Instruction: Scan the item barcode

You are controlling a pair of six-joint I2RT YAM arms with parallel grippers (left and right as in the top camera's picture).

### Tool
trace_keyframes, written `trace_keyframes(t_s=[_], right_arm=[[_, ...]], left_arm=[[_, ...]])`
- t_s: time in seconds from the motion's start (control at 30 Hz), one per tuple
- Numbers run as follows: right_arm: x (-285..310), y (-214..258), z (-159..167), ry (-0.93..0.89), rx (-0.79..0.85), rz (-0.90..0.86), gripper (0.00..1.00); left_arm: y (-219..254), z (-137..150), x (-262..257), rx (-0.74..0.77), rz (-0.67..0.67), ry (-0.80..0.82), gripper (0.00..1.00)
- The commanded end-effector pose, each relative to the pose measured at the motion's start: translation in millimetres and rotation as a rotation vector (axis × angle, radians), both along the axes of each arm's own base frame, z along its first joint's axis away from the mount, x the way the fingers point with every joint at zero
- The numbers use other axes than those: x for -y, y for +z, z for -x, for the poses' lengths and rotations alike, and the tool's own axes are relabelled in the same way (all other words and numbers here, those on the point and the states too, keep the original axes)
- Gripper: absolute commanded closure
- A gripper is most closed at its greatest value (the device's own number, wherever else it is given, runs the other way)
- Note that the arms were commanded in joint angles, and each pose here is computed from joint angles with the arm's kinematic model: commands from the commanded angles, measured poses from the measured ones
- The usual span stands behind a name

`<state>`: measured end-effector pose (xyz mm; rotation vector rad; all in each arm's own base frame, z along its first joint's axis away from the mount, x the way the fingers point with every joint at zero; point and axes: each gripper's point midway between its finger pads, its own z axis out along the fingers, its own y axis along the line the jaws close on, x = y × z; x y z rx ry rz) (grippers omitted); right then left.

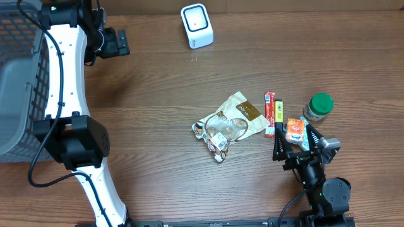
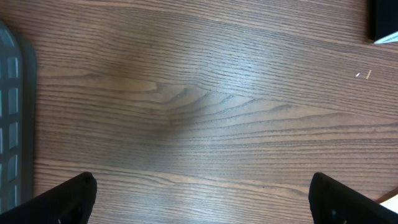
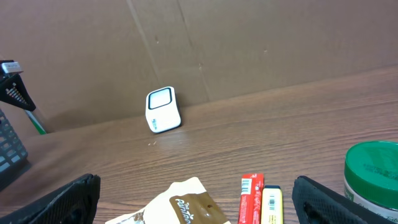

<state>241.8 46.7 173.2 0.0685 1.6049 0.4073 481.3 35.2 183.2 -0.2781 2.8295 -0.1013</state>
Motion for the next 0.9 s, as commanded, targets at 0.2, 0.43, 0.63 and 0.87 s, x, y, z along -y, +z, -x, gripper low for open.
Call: trace_keyframes(t_s=[0.2, 0.43, 0.63, 0.87], right_arm=[[2, -2, -1, -0.013, 0.002, -0.004, 0.00], [2, -2, -1, -0.013, 0.002, -0.004, 0.00], [2, -2, -1, -0.013, 0.002, -0.004, 0.00], [2, -2, -1, -0.013, 0.002, -0.004, 0.00]], left_arm=[[54, 12, 4, 0.117, -0.020, -0.014, 0.00], [180, 67, 8, 0.411, -0.049, -0.010, 0.00], [295, 170, 18, 0.742, -0.080, -0.010, 0.00], [346, 263, 26, 0.957, -0.101, -0.008, 0.00]])
